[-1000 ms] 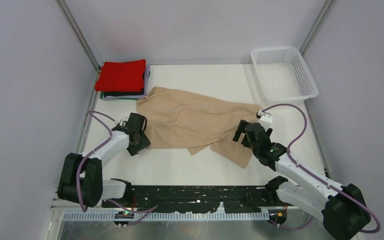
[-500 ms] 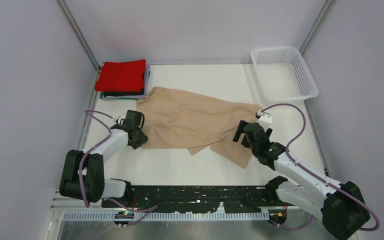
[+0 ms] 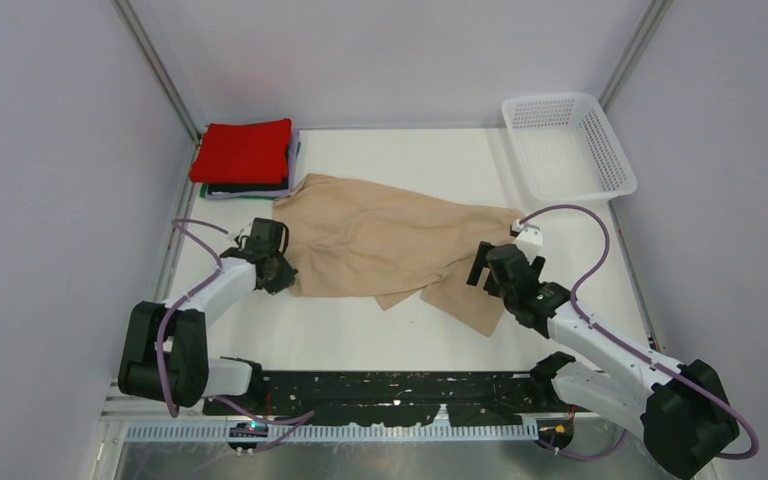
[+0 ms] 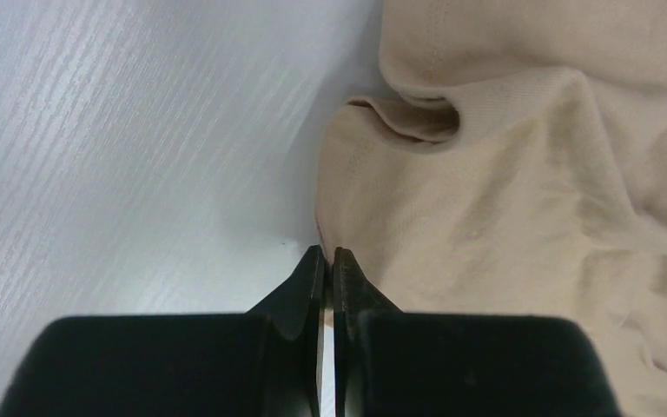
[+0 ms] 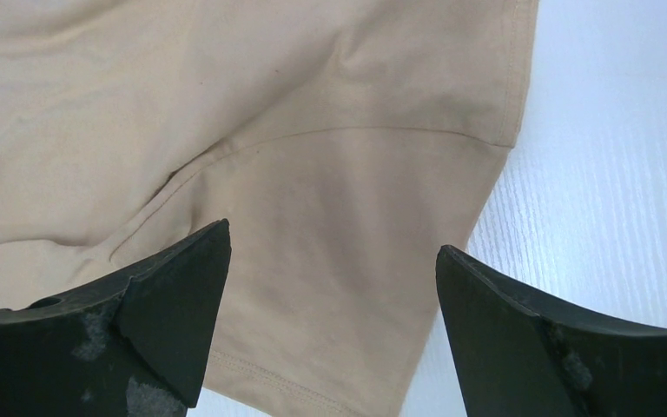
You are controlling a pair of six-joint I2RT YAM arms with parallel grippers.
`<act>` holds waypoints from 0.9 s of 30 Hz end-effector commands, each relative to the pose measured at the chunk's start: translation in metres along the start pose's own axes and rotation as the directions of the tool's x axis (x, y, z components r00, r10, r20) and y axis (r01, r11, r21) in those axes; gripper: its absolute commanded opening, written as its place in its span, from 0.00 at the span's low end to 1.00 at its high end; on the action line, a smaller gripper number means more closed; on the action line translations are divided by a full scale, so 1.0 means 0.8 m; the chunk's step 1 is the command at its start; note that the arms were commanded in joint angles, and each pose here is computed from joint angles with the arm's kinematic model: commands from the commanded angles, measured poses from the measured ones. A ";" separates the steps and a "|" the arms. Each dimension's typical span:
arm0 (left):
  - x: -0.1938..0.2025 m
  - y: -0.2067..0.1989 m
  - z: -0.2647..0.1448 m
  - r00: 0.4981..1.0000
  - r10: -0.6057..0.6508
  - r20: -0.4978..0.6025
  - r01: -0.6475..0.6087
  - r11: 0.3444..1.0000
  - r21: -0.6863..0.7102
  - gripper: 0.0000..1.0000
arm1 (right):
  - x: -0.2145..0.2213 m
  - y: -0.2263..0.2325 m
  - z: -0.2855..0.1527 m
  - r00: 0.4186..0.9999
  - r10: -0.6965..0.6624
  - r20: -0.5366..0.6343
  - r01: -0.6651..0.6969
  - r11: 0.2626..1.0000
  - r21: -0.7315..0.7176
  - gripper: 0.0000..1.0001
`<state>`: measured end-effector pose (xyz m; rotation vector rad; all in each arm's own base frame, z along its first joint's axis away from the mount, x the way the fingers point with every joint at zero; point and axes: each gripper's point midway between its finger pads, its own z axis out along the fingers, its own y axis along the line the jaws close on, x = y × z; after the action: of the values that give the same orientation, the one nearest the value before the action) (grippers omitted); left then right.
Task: Fold and stack the t-shirts
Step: Flatten out the tshirt
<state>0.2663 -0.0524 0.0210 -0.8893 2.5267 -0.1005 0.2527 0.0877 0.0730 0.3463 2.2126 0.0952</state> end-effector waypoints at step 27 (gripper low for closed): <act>-0.022 -0.002 -0.045 0.990 0.007 0.139 -0.022 0.994 0.109 0.00 | 0.140 -0.010 -0.056 0.760 -0.332 -0.559 0.309 0.941 -0.139 0.67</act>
<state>0.2620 -0.0494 0.0551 -0.8130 2.4025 -0.1755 0.1382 0.1130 0.0173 -0.1318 2.8857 0.0878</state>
